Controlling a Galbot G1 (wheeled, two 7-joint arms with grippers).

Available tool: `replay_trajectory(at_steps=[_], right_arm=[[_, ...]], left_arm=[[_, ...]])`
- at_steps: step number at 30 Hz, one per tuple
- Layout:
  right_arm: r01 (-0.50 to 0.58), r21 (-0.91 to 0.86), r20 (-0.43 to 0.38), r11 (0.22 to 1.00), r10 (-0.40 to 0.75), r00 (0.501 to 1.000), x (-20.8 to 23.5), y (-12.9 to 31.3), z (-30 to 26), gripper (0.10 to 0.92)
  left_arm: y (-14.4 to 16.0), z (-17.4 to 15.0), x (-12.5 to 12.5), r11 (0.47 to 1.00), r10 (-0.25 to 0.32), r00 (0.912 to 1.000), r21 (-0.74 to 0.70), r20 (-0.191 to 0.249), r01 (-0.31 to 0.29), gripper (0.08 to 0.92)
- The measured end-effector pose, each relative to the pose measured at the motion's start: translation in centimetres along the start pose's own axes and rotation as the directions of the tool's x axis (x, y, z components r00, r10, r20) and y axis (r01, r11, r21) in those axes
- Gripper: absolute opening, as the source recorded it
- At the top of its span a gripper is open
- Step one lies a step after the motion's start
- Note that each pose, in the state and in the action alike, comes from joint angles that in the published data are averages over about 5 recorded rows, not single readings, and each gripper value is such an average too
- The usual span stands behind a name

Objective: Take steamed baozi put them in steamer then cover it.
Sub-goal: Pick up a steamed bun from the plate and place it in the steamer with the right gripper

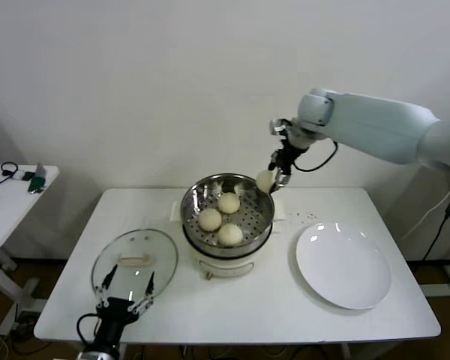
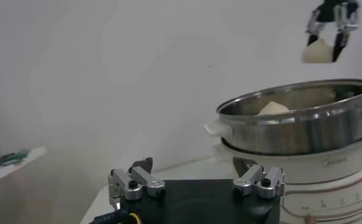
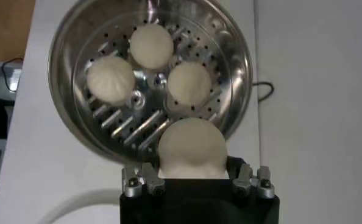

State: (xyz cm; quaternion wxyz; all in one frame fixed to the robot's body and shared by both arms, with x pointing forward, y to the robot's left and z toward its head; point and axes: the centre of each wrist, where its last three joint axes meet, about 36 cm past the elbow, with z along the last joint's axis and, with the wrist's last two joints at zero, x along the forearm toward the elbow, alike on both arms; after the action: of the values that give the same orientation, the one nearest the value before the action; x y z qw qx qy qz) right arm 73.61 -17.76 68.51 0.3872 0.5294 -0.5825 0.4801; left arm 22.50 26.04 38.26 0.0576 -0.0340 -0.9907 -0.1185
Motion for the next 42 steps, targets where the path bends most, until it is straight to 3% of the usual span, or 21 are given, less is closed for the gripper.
replay_trajectory(at_steps=[11,27,37,42], right_arm=[[0.054,0.04,-0.067,0.998,-0.051,0.996,-4.5,0.7,-3.9,0.696],[0.114,0.064,-0.13,0.991,-0.105,0.986,-10.3,2.1,-4.5,0.7],[0.097,0.069,-0.134,0.993,-0.087,0.987,-10.9,2.3,-4.7,0.814],[0.091,0.07,-0.124,0.993,-0.082,0.989,-10.3,2.2,-4.7,0.822]], left_arm=[[0.6,-0.4,-0.7,1.0,0.004,0.9999,-0.006,0.016,-0.004,0.823],[1.1,0.1,-0.8,1.0,0.003,1.0,-0.004,0.007,-0.003,0.823],[1.1,0.1,-0.7,1.0,0.004,1.0,-0.003,0.006,-0.004,0.823],[1.1,0.1,-0.6,1.0,0.004,1.0,-0.004,0.007,-0.004,0.823]])
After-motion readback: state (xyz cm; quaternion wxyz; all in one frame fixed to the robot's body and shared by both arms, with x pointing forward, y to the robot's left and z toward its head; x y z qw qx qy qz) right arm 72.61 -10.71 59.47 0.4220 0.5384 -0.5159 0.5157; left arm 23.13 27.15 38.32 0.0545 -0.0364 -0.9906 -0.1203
